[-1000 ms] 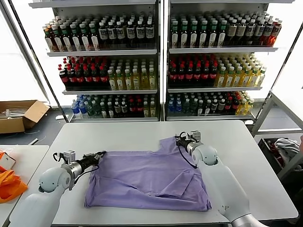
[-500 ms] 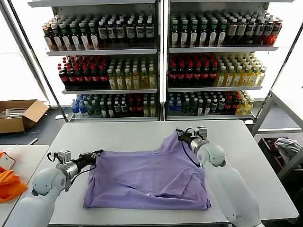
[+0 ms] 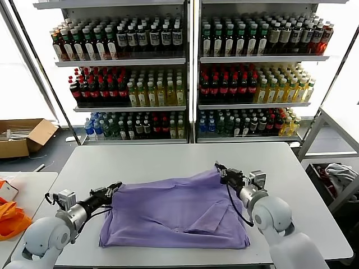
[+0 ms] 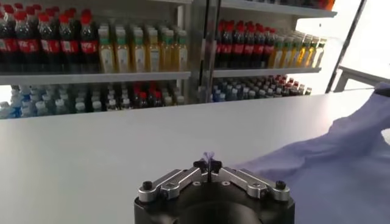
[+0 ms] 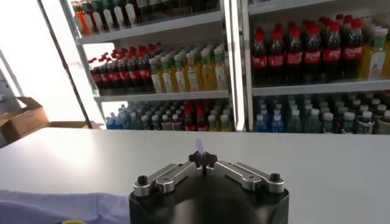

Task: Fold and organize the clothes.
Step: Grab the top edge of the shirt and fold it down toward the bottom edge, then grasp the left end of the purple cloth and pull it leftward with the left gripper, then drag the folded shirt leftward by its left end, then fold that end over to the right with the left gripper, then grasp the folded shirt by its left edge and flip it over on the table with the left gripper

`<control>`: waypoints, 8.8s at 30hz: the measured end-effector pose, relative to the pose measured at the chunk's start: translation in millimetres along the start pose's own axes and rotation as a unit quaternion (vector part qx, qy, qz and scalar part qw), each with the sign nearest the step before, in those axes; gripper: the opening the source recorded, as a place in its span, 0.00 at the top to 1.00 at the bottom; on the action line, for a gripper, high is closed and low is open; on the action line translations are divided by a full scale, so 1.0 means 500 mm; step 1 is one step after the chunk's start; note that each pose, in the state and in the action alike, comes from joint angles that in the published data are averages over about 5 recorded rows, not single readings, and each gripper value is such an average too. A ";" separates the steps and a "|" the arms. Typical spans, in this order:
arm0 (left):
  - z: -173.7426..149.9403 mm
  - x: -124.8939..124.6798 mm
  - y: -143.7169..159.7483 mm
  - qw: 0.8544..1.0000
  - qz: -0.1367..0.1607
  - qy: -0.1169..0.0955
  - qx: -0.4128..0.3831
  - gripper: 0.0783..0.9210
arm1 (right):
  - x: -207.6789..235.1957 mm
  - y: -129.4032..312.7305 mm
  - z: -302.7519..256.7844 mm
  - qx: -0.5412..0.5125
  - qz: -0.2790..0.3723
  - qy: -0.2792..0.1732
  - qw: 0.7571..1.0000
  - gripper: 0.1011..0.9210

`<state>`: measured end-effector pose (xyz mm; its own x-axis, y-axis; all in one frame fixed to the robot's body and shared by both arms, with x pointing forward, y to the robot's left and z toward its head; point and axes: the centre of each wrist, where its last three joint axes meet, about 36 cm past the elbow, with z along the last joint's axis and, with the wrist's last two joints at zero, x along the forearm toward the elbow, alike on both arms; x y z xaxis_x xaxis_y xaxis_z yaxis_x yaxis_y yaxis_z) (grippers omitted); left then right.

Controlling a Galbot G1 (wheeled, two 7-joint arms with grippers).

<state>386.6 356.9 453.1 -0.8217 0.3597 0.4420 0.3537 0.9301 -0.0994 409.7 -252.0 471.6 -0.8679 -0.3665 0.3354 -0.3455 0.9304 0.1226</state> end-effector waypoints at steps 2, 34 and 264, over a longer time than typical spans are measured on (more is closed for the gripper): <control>0.008 0.018 -0.010 1.000 0.001 0.003 -0.003 0.99 | 0.030 0.004 0.012 0.002 0.003 0.004 1.000 0.99; 0.099 0.107 -0.045 0.998 -0.022 0.064 -0.017 0.75 | 0.239 0.066 0.157 0.019 0.040 0.079 0.996 0.80; 0.031 -0.014 -0.161 0.995 -0.089 -0.012 0.042 0.96 | 0.338 0.004 0.184 -0.023 0.156 -0.113 0.981 0.12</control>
<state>356.7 280.8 444.1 -0.8789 0.1897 0.4376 0.1641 0.9818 -0.0960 229.7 -313.1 442.6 -0.9877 -0.0517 0.1474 -0.0386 0.9952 0.0901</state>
